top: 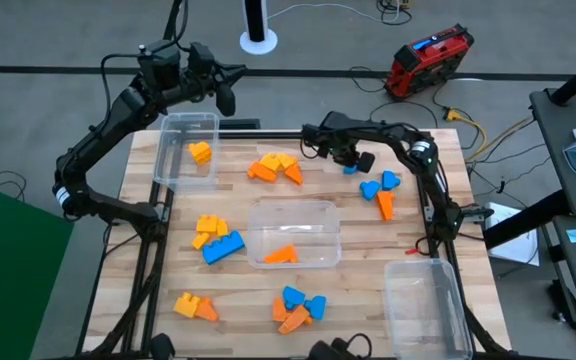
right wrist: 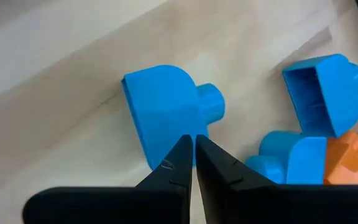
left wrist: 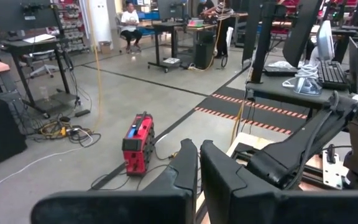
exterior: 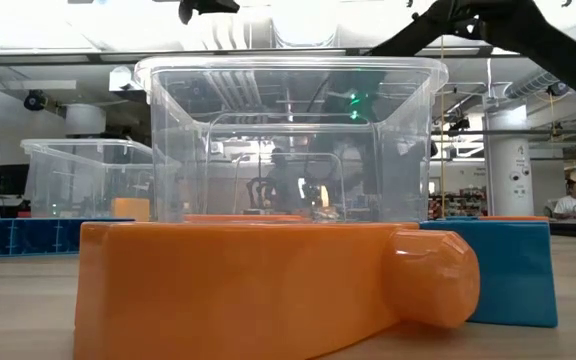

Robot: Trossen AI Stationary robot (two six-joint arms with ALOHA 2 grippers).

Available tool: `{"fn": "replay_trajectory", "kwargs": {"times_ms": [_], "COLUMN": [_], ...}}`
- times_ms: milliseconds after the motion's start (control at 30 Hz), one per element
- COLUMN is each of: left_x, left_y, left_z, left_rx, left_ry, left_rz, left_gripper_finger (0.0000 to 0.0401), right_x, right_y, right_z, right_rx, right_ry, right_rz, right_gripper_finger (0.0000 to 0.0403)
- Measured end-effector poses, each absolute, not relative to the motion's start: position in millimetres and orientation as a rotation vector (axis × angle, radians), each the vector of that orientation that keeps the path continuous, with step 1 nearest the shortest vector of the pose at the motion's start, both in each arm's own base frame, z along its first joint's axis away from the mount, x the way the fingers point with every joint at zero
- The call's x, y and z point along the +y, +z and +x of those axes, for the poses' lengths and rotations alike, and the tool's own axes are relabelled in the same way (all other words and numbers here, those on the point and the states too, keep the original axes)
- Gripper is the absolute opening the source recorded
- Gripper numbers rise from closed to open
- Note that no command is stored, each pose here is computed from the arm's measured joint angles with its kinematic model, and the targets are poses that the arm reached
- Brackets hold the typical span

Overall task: Sort blocks
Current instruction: Put the blue game piece into the bottom right transparent bin

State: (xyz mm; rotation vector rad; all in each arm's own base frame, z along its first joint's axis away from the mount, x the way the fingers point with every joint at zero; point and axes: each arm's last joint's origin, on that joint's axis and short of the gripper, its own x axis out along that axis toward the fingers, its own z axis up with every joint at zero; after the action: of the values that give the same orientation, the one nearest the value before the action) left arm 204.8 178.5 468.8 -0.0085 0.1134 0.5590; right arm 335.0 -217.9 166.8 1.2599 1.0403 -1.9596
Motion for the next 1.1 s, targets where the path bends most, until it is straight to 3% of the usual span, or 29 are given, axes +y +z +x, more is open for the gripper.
{"fn": "replay_trajectory", "kwargs": {"times_ms": [267, 700, 1100], "left_x": [179.3, 180.4, 180.5], "left_y": [468.8, 468.8, 470.3], "left_z": [204.2, 203.4, 203.4], "left_rx": [0.114, 0.115, 0.101], "left_ry": [0.569, 0.575, 0.576], "left_rz": [-0.005, -0.003, 0.004], "left_gripper_finger": [0.0, 0.0, 0.0], "right_x": [-216.2, -204.9, -226.8], "right_y": [155.5, 173.4, 213.7], "right_z": [338.9, 349.7, 360.3], "right_rx": [1.141, 1.176, 1.247], "right_ry": [-1.895, -1.784, -1.394], "right_rz": [1.303, 1.305, 1.094], "right_gripper_finger": [0.0013, 0.0013, 0.0013]}}
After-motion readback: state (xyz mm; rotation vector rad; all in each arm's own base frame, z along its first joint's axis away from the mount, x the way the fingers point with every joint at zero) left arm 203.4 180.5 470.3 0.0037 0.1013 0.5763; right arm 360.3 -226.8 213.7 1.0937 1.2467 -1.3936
